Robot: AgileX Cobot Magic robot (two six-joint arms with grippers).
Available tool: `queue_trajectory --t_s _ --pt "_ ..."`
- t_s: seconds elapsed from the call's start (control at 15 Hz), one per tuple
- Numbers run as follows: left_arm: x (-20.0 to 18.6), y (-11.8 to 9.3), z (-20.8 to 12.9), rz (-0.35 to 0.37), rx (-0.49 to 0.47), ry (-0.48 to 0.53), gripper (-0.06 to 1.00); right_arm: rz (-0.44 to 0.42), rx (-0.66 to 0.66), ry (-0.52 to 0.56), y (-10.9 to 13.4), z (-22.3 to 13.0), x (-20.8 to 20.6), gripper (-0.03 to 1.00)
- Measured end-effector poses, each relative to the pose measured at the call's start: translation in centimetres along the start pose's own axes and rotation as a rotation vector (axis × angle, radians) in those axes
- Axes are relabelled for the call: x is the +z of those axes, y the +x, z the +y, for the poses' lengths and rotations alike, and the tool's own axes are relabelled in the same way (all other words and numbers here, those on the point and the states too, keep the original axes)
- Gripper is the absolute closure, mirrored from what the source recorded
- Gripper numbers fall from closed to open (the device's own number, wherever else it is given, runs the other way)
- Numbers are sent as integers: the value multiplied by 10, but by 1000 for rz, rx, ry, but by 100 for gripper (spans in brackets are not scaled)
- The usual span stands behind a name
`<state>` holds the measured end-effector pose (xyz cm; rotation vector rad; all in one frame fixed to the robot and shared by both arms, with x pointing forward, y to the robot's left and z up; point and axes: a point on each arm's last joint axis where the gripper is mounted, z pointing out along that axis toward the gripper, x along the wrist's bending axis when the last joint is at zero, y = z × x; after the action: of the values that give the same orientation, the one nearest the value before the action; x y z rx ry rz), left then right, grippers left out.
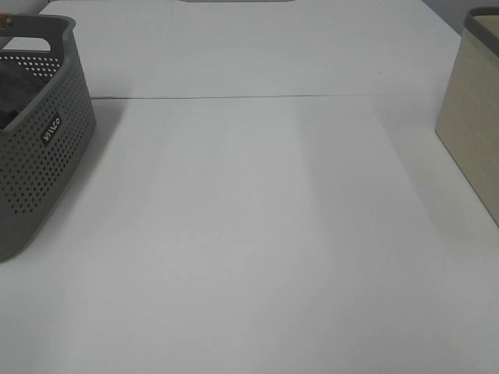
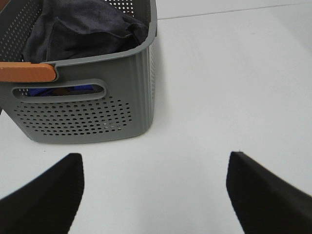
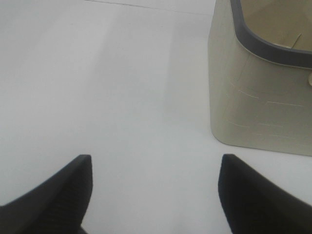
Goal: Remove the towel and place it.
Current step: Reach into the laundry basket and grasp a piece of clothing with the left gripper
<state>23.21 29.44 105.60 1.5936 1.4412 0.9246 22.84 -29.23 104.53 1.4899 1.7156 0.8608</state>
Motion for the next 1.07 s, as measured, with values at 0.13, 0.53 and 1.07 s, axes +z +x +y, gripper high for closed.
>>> queue_trajectory --t_s 0.13,0.53,1.07 --pt "0 0 0 0 0 0 18 -10 -4 2 -1 0 0 26" --pt "0 0 0 1 0 0 18 -16 -7 3 -1 0 0 26" --pt "0 0 0 3 0 0 -4 -16 -7 3 -1 0 0 26"
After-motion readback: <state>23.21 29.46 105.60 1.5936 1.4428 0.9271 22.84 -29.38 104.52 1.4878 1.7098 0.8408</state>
